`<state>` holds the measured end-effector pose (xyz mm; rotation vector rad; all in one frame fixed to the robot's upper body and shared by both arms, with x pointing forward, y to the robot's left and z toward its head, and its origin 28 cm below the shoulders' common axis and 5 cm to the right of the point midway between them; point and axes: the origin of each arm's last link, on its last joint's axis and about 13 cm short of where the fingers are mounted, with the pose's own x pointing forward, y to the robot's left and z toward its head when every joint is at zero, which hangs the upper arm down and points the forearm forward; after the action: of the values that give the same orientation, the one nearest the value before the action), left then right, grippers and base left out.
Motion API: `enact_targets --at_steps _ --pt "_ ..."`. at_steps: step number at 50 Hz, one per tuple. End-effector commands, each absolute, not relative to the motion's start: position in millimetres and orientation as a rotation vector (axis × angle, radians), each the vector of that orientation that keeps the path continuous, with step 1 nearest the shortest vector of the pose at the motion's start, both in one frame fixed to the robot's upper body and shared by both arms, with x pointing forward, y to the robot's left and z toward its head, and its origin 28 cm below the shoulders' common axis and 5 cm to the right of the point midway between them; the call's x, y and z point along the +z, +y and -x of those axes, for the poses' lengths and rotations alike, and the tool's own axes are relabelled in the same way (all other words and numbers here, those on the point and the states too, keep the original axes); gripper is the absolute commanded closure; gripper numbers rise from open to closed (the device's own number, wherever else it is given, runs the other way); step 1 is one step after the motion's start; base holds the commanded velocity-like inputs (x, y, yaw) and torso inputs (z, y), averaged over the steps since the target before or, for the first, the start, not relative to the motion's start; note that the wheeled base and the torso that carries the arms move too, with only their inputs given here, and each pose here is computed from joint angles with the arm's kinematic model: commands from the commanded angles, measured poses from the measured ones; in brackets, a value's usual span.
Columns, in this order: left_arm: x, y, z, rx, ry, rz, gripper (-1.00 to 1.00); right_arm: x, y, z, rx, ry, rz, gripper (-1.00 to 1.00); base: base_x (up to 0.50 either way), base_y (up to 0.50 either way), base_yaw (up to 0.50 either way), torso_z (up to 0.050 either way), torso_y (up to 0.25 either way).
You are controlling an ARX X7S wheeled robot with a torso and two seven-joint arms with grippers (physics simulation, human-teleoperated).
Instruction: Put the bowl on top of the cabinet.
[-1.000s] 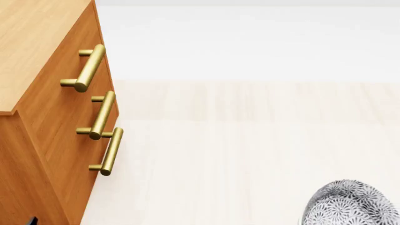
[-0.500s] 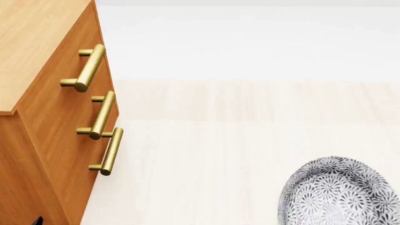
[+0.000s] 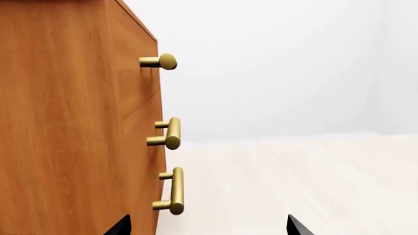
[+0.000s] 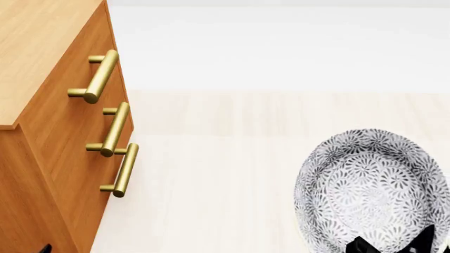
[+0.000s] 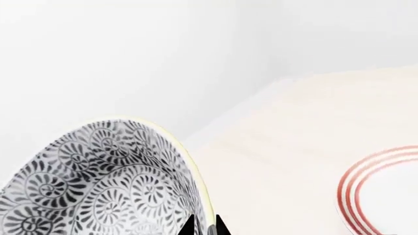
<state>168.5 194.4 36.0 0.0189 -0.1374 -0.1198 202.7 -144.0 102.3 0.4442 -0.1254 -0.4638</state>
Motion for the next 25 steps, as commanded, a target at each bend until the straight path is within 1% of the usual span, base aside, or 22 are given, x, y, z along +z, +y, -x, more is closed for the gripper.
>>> enact_targets --at_steps 1,2,9,16,18,25 --pt "36.2 193.8 -167.3 -0.133 -0.127 -0.024 -1.00 136.3 -144.3 -223.5 -0.516 -0.177 -0.282 1.00 0.00 0.00 0.00 0.000 0.000" --pt "36.5 193.6 -166.9 -0.134 -0.124 -0.027 -1.00 138.6 -146.2 -231.9 -0.524 -0.168 -0.273 1.00 0.00 0.00 0.00 0.000 0.000" --pt "37.3 191.8 -164.9 -0.155 -0.122 -0.040 -1.00 143.6 -147.8 -255.2 -0.552 -0.138 -0.225 1.00 0.00 0.00 0.00 0.000 0.000" --pt "36.7 189.2 -165.0 -0.156 -0.107 -0.087 -1.00 161.1 -145.0 -265.5 -0.524 -0.175 -0.179 1.00 0.00 0.00 0.00 0.000 0.000" --pt "36.5 188.4 -164.8 -0.186 -0.106 -0.087 -1.00 166.7 -142.6 -270.0 -0.528 -0.201 -0.123 1.00 0.00 0.00 0.00 0.000 0.000" --pt "38.8 186.7 -164.8 -0.266 -0.062 -0.090 -1.00 174.9 -140.4 -285.1 -0.498 -0.219 -0.043 1.00 0.00 0.00 0.00 0.000 0.001"
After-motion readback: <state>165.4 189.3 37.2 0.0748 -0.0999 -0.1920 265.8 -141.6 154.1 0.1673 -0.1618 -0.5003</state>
